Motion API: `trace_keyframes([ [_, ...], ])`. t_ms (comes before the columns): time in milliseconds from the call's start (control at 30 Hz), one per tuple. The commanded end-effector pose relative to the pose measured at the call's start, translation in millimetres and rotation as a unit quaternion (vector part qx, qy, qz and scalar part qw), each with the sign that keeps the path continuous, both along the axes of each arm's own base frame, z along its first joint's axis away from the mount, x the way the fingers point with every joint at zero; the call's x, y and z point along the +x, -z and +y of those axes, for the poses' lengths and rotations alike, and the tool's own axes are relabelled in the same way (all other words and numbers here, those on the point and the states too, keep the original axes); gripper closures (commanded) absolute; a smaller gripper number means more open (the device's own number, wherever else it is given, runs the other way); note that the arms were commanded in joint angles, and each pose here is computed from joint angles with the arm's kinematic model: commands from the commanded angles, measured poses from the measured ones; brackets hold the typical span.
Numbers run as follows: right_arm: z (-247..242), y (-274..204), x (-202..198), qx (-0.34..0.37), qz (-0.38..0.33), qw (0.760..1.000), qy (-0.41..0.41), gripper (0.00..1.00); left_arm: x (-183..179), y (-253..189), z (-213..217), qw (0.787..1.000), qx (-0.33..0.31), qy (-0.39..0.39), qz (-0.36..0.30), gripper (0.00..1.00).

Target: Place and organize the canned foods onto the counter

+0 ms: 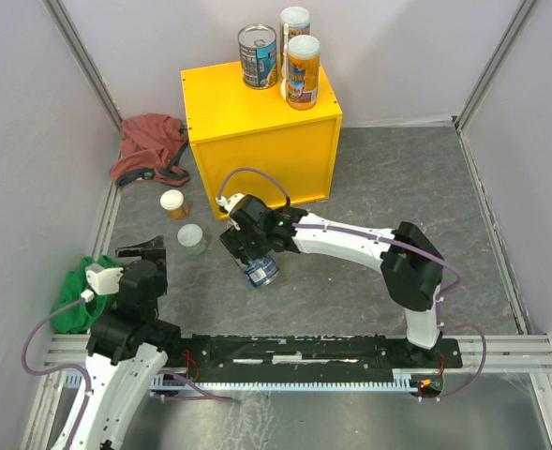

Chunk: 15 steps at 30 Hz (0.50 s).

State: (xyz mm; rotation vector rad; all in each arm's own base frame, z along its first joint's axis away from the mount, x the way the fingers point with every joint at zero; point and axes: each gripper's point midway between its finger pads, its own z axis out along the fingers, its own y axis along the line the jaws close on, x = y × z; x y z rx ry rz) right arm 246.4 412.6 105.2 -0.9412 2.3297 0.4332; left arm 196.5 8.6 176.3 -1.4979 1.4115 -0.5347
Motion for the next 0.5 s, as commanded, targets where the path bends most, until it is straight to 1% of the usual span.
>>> trace_keyframes([
  [0,17,-73,19,0.108,-0.077,0.991,0.016,0.63,9,-7,-2,1.000,0.006,0.002,-0.017,0.04],
  [200,-2,-74,18,0.115,-0.099,0.988,0.033,0.64,11,-5,-2,1.000,0.012,0.005,-0.016,0.04],
  [467,-43,-66,14,0.124,-0.141,0.980,0.070,0.65,13,-9,-2,0.999,0.032,0.014,-0.021,0.04],
])
